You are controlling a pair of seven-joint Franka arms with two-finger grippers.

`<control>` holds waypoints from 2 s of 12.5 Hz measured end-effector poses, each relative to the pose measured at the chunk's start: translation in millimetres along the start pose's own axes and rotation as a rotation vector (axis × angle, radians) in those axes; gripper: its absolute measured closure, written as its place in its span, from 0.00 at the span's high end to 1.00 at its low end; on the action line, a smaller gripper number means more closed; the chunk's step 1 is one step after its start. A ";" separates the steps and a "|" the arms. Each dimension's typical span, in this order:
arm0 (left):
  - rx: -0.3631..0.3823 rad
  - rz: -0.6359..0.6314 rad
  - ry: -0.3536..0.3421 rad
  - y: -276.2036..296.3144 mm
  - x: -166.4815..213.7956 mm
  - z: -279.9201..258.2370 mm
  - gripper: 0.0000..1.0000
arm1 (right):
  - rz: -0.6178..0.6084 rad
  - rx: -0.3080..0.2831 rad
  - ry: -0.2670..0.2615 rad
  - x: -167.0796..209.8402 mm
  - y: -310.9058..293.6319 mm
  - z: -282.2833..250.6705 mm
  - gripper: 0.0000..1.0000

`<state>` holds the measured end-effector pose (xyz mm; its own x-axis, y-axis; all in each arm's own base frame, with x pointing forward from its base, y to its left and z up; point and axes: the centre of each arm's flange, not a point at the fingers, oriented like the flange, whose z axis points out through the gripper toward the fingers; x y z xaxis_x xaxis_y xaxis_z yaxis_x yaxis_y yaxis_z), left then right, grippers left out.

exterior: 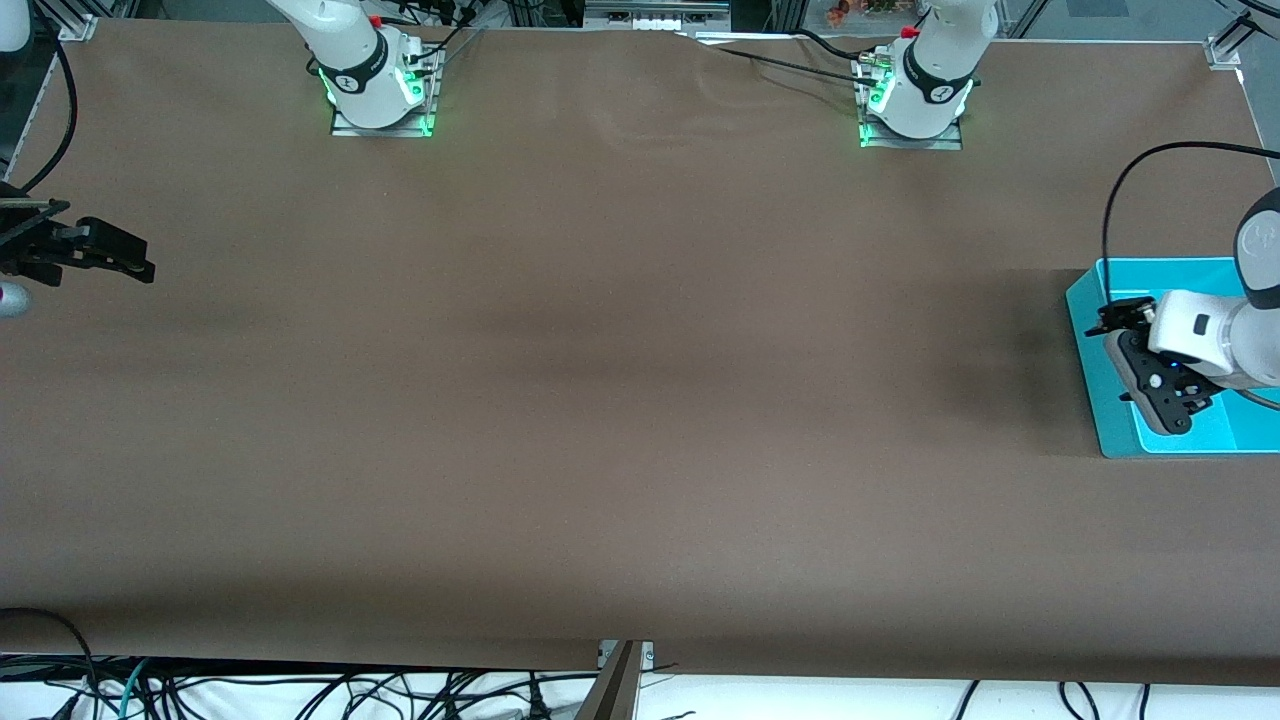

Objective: Wind and store yellow beetle car

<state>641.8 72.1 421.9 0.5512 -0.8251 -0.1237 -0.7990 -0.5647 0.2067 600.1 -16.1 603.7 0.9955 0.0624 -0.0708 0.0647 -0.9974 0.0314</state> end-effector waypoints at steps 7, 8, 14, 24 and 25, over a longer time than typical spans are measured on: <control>0.001 -0.549 -0.062 88.7 86.8 -58.6 1.00 | 0.000 0.000 0.000 0.0 0.2 0.0 1.00; 0.000 -0.657 -0.051 92.7 84.8 -64.6 1.00 | 0.000 0.000 0.000 0.0 0.2 0.0 1.00; 0.114 -0.870 0.136 119.1 30.3 -72.2 1.00 | 0.000 0.000 0.000 0.0 0.3 0.0 1.00; 0.113 -0.874 0.127 161.6 24.6 -96.1 1.00 | 0.001 0.000 0.000 0.0 0.3 0.0 1.00; 0.110 -0.872 0.121 164.3 25.1 -100.0 1.00 | 0.000 0.000 0.000 0.0 0.3 0.0 1.00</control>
<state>548.4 -39.9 549.7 0.9913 -0.0970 -0.0890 -0.0982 -0.9951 -0.0089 600.1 -16.4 603.7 0.9956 0.0619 -0.0707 0.0642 -0.9974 0.0314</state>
